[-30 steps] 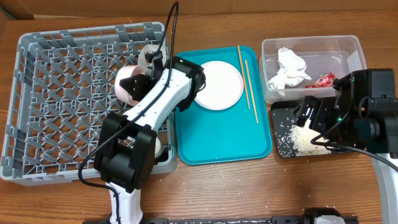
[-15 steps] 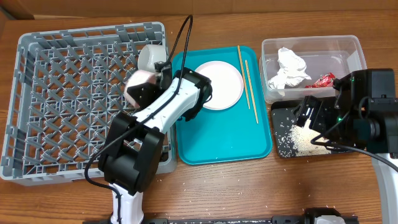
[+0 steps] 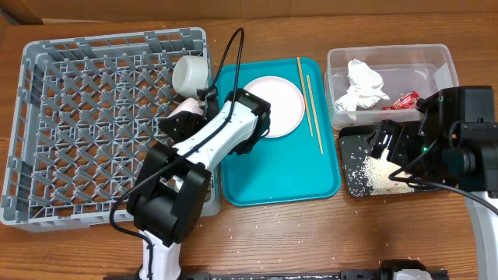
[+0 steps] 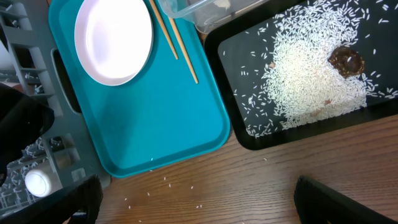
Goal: Sort waste into correct bins and load items into the dishwasher
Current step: 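Carry the pink bowl into the dish rack beside the white bowl, then release the pink bowl upright in the rack and withdraw left gripper, then move the left gripper to the white plate's edge and grasp it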
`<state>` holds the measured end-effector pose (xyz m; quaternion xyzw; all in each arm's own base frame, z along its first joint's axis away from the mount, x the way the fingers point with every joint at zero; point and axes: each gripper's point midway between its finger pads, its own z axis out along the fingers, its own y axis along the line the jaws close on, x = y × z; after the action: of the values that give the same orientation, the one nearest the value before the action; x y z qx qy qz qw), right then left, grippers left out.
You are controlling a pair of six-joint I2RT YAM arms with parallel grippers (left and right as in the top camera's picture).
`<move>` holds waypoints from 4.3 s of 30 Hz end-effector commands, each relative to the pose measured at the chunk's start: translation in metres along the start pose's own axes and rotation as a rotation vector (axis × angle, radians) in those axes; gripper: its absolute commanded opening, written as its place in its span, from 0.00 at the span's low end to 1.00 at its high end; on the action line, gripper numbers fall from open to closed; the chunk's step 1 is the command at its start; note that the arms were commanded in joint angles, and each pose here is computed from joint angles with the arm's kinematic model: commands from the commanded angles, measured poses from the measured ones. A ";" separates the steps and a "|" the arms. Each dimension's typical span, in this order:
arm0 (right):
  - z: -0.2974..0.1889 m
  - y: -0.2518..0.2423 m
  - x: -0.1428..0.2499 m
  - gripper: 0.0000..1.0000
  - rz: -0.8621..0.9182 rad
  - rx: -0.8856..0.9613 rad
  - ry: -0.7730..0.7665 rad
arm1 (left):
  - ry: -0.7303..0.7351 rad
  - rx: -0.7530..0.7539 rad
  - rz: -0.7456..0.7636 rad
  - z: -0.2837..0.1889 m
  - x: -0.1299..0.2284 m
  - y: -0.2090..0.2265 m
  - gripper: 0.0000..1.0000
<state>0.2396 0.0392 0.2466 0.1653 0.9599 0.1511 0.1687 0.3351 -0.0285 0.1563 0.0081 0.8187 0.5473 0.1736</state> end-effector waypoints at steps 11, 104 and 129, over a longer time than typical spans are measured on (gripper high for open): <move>-0.006 0.002 -0.005 1.00 -0.010 -0.003 -0.030 | 0.174 0.234 -0.034 -0.023 0.010 -0.029 0.60; -0.006 0.002 -0.005 1.00 -0.010 -0.003 -0.030 | 0.377 0.943 0.166 -0.097 0.099 -0.105 0.48; -0.006 0.002 -0.005 1.00 -0.010 -0.003 -0.030 | 0.348 0.916 0.167 -0.094 0.098 -0.092 0.45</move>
<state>0.2398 0.0390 0.2467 0.1652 0.9599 0.1506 0.1692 0.2315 -0.1418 0.0670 0.0655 0.9894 0.1199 -0.0500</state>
